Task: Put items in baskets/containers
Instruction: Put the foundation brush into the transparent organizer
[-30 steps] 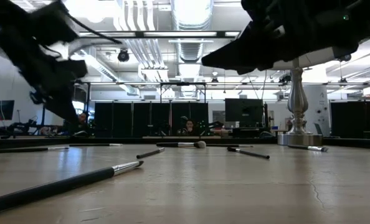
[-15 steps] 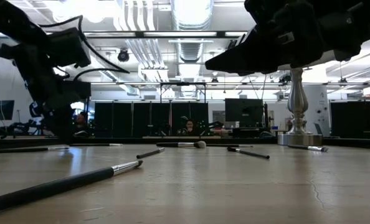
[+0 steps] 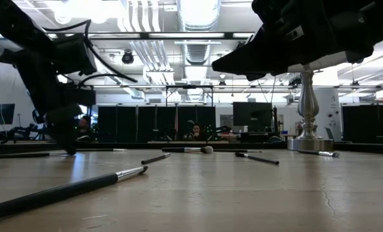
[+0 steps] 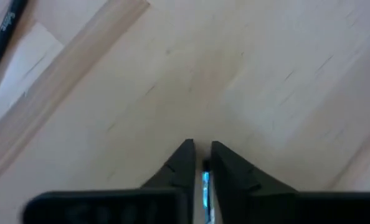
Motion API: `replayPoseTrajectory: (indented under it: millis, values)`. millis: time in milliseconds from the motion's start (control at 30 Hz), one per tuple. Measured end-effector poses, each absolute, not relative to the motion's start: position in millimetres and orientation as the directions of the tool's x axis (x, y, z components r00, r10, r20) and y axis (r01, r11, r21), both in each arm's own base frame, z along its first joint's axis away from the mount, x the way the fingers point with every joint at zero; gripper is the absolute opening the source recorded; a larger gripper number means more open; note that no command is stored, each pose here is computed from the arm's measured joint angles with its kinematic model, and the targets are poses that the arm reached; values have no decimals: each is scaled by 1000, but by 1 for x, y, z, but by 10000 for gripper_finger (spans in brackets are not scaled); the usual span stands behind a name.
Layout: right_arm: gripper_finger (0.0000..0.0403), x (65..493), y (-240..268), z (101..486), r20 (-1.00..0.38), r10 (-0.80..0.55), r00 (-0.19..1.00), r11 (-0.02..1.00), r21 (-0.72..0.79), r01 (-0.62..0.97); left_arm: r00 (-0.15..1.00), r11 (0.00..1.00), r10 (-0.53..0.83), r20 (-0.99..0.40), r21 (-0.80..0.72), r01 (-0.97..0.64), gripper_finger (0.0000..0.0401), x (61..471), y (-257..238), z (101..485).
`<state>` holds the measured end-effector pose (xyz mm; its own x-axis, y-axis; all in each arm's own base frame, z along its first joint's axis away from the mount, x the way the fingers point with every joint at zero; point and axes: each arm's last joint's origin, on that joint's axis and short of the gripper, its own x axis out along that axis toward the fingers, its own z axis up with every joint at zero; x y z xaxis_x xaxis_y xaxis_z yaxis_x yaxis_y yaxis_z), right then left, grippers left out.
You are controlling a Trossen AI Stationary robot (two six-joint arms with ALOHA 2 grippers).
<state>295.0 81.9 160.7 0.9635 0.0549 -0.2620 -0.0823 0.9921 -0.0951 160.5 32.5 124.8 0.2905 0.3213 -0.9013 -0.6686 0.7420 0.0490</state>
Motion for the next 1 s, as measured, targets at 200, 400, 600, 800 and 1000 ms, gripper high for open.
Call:
replayPoseTrajectory:
  millis: [200,400,600,800,1000]
  values:
    - [8,295,83,161,-260,56,964,993,-89,-81,278,747,313,-908,55,-662,1,161,33,122]
    - [8,295,83,161,-260,55,964,994,-73,-76,316,752,303,-899,22,-659,0,160,32,131]
    - [8,295,83,161,-259,56,964,995,-63,-74,303,746,263,-916,-5,-665,0,154,30,135]
    - [8,295,83,161,-258,52,965,996,-61,-70,298,735,258,-919,-14,-678,0,155,30,135]
    - [8,295,83,161,-258,52,965,996,-61,-70,286,713,234,-929,-37,-700,15,155,29,138]
